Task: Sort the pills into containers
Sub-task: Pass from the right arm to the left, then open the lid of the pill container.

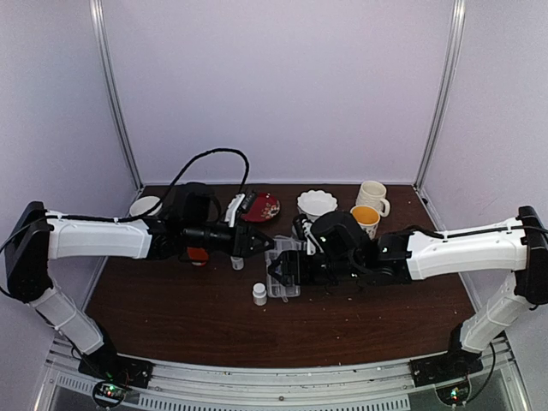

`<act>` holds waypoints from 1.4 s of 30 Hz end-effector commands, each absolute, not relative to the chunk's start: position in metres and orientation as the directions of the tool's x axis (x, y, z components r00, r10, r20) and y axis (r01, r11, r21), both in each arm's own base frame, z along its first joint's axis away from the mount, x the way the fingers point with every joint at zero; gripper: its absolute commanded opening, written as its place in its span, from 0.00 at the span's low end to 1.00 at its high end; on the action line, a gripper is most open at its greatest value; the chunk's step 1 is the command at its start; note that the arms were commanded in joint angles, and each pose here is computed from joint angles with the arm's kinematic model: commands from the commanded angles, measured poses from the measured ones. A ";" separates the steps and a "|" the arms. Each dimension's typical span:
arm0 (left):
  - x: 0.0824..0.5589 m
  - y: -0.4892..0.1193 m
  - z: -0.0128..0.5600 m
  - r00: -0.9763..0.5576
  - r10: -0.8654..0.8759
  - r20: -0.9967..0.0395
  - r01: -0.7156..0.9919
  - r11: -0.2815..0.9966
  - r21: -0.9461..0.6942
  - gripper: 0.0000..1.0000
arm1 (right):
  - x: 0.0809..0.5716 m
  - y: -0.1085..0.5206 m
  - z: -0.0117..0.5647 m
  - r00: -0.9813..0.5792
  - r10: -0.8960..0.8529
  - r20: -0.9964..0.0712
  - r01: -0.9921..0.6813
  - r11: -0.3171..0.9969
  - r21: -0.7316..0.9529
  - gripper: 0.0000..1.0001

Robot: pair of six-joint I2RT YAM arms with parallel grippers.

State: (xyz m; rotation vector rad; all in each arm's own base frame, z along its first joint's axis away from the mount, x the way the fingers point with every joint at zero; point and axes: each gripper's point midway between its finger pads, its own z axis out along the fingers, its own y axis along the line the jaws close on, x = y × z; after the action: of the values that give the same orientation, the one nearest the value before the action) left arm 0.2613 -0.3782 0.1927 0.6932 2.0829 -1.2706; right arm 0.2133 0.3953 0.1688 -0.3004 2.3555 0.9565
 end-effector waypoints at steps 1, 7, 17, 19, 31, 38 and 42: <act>0.258 -0.387 0.197 -0.684 0.144 -0.715 0.709 0.359 -0.606 0.31 | 0.213 0.399 0.189 -0.781 0.026 -0.624 -0.441 0.684 0.581 0.76; 0.260 -0.384 0.202 -0.677 0.144 -0.722 0.712 0.378 -0.592 0.24 | 0.219 0.386 0.177 -0.773 0.008 -0.635 -0.418 0.746 0.518 0.97; 0.266 -0.381 0.208 -0.674 0.139 -0.726 0.706 0.410 -0.577 0.24 | 0.226 0.355 0.163 -0.762 -0.040 -0.646 -0.363 0.853 0.375 0.98; 0.267 -0.381 0.207 -0.675 0.138 -0.725 0.702 0.420 -0.575 0.24 | 0.226 0.346 0.161 -0.756 -0.038 -0.653 -0.350 0.867 0.355 0.97; 0.268 -0.387 0.208 -0.690 0.153 -0.708 0.697 0.408 -0.590 0.23 | 0.241 0.260 0.159 -0.697 0.034 -0.717 -0.112 0.981 0.156 0.85; 0.263 -0.390 0.220 -0.686 0.155 -0.711 0.708 0.368 -0.603 0.23 | 0.241 0.262 0.161 -0.689 0.022 -0.724 -0.145 0.975 0.167 0.84; 0.261 -0.393 0.226 -0.691 0.156 -0.706 0.708 0.345 -0.616 0.23 | 0.231 0.282 0.172 -0.652 0.022 -0.758 -0.303 0.909 0.287 0.85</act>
State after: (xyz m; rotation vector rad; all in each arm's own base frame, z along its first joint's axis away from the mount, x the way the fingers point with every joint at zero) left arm 0.2623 -0.3838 0.2035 0.7180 2.1421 -1.2778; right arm 0.2358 0.2725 0.1552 -0.1316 2.3314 0.3323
